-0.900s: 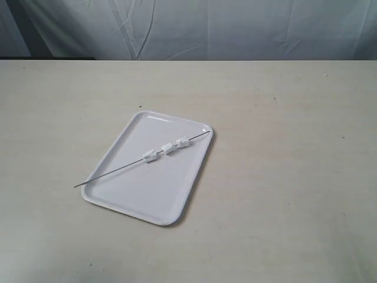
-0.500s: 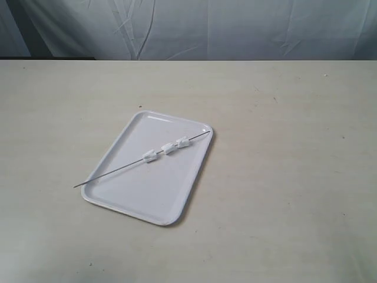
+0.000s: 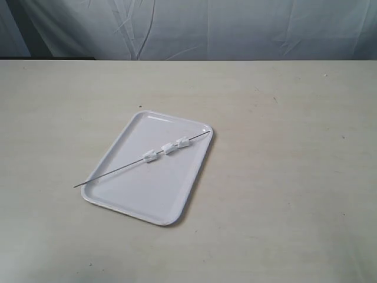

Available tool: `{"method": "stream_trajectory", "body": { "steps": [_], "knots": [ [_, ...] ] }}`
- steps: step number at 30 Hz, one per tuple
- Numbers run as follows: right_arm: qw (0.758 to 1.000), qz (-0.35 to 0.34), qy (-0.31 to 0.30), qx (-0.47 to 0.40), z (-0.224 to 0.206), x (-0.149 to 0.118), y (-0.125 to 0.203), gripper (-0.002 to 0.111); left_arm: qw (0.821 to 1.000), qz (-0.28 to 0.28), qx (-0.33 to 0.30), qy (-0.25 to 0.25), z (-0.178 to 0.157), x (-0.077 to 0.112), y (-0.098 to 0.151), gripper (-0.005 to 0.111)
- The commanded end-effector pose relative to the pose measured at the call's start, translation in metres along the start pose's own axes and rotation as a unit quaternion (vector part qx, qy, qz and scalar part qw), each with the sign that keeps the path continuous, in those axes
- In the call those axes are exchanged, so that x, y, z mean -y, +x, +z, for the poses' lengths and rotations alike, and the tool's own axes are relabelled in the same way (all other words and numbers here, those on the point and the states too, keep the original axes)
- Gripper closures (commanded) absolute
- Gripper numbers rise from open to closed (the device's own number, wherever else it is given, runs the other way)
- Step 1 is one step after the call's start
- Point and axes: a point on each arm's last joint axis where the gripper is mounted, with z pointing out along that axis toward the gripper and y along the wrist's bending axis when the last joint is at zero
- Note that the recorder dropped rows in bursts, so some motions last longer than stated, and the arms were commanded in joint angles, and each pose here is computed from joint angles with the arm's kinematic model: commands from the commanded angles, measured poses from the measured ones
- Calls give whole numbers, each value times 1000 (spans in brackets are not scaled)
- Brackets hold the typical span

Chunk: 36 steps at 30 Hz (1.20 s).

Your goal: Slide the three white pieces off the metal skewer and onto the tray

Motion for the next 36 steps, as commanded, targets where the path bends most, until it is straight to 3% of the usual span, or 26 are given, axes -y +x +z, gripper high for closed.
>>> {"method": "stream_trajectory", "body": {
  "steps": [1,4,12,19,20,21,23,28,31,36],
  "knots": [
    [1000,-2,1,8,0,0,-1,100,1000,7,5,0,0,0,0,107],
    [1000,-2,1,7,0,0,-1,100,998,41,39,-11,0,-2,-6,107],
    [1000,-2,1,7,0,0,-1,100,987,30,159,-22,-5,-3,-27,107],
    [1000,-2,1,7,0,0,-1,100,936,19,348,-39,-22,-5,-58,107],
    [1000,-2,1,7,0,0,-1,100,930,8,366,-36,-25,-6,-61,107],
    [1000,-2,1,7,0,0,-1,100,909,-45,414,-16,-31,-6,-67,107],
    [1000,-2,1,7,0,0,-1,100,891,-65,450,-6,-37,-6,-72,107],
    [1000,-2,1,8,0,0,-1,100,880,-11,474,1,-50,-4,-97,107],
    [1000,-2,1,8,0,0,-1,100,890,0,457,6,-58,-6,-117,107],
    [1000,-2,1,8,0,0,-1,100,953,-57,299,-7,-46,-17,-140,107]
  ]
}}
